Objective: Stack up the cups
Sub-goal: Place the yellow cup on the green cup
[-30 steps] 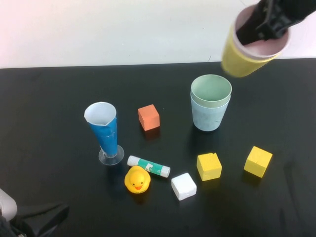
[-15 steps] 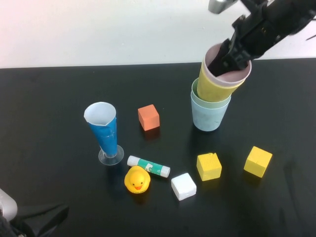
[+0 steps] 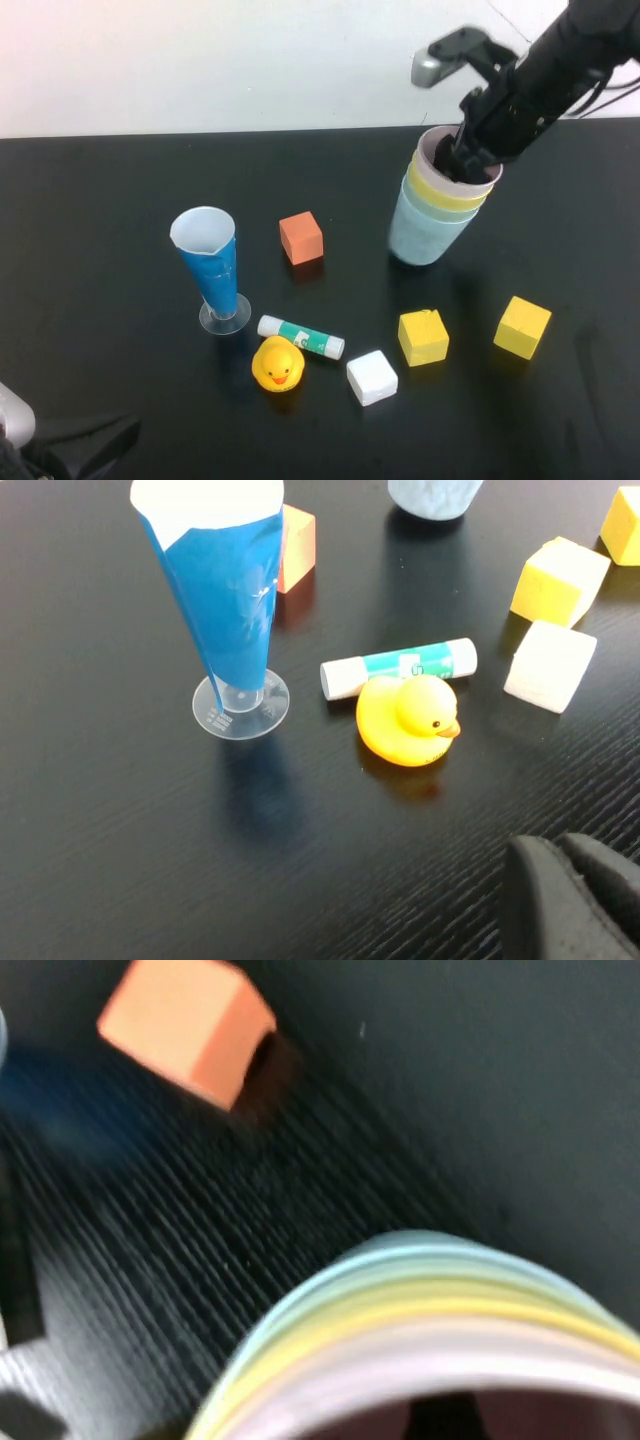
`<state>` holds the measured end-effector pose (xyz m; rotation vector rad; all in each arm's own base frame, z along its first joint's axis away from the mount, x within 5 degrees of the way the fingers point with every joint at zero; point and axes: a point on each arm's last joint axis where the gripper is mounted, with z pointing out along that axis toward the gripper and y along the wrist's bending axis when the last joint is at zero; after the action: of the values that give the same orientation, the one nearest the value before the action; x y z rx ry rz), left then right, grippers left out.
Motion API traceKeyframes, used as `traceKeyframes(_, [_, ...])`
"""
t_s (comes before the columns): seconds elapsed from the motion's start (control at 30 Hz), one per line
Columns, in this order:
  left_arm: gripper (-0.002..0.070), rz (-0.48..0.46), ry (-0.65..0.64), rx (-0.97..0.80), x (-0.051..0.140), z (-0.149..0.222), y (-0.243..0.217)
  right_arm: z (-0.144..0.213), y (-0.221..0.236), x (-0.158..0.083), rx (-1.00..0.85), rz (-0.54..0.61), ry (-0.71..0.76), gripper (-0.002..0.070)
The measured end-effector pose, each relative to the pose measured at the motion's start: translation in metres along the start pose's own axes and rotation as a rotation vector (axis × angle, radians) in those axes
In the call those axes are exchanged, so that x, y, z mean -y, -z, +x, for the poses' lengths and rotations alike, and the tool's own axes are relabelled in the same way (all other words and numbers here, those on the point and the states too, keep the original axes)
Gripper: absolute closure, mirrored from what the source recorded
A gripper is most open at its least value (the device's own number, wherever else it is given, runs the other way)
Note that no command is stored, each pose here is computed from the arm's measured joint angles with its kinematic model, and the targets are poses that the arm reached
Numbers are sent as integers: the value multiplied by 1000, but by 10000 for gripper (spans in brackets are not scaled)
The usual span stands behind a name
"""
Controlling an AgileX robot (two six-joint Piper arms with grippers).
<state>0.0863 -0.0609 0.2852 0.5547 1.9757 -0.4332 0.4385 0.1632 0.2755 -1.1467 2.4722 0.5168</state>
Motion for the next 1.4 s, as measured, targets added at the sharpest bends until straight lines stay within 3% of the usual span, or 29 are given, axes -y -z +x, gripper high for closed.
traceKeyframes(0.07, [673, 0, 2, -2, 0, 0, 0, 3, -8, 2, -27, -18, -10, 286])
traceKeyframes(0.17, [673, 0, 1, -7, 0, 1, 0, 4, -10, 2, -37, -28, -18, 412])
traceKeyframes(0.2, [673, 0, 2, -7, 0, 1, 0, 4, -12, 2, -36, -37, -25, 423])
traceKeyframes(0.47, [673, 4, 10, -17, 0, 2, 0, -5, 14, -12, 15, -18, 11, 440])
traceKeyframes(0.7, [673, 11, 25, -30, 1, 5, -1, -22, 64, -60, 44, 111, 171, 441])
traceKeyframes(0.9, [674, 18, 44, -57, 1, 13, -5, -33, 48, -94, 19, 75, 211, 442])
traceKeyframes(1.4, [674, 48, 101, -85, 4, 16, -5, -29, -1, -83, -69, 17, 111, 442])
